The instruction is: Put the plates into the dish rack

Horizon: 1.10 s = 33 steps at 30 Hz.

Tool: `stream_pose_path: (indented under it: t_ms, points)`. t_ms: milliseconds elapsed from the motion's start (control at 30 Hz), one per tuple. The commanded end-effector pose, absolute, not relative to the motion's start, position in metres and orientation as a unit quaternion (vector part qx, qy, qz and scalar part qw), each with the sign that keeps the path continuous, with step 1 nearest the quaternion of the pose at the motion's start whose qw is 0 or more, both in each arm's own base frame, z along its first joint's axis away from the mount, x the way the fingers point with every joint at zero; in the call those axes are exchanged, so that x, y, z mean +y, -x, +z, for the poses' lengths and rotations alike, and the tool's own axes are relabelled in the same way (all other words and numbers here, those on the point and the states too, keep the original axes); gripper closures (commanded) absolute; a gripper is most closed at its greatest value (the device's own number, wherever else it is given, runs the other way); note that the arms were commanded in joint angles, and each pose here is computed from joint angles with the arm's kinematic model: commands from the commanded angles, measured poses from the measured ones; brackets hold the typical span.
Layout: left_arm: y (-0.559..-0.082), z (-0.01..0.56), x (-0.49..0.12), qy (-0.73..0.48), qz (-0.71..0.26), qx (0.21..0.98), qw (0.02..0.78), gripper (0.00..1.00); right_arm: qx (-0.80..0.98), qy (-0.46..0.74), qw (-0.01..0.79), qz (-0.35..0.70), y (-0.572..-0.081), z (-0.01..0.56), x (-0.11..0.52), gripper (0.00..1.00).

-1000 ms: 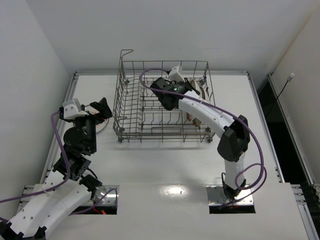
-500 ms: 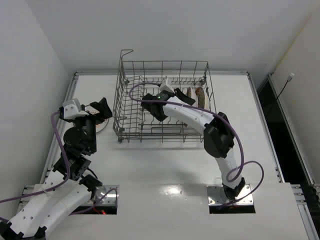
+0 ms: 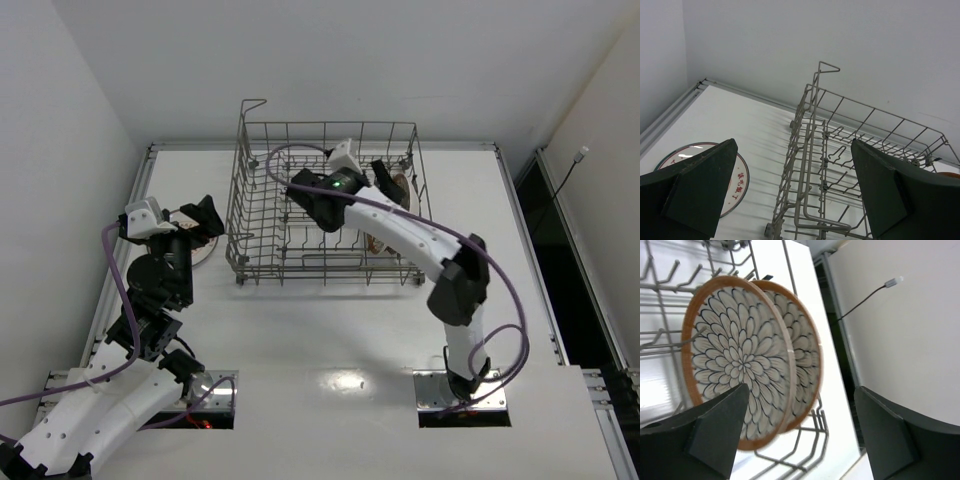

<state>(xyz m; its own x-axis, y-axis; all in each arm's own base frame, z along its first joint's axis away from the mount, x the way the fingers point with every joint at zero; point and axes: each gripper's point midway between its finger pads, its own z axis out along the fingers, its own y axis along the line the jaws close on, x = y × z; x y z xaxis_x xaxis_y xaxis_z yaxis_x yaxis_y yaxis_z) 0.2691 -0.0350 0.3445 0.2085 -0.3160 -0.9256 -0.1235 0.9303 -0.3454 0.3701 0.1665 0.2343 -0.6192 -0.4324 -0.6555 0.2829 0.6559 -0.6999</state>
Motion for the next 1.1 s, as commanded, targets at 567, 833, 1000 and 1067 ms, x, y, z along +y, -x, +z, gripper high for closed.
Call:
stream_pose_path:
  t_ms: [567,833,1000,1067]
  points:
    - [-0.282,0.307,-0.003,0.288,0.045,0.632,0.718,0.00,0.890,0.038,0.427,0.154,-0.212,0.227,0.183,0.00]
    - [-0.295,0.298,0.016,0.377,-0.009,0.643,0.667,0.00,0.887,0.037,0.412,0.207,-0.183,0.218,0.174,0.00]
    - [-0.303,0.284,0.034,0.455,-0.083,0.637,0.617,0.00,0.871,0.023,0.429,0.239,-0.167,0.229,0.160,0.00]
    - [-0.308,0.252,0.041,0.497,-0.112,0.646,0.568,0.00,0.862,0.018,0.436,0.257,-0.162,0.240,0.156,0.00]
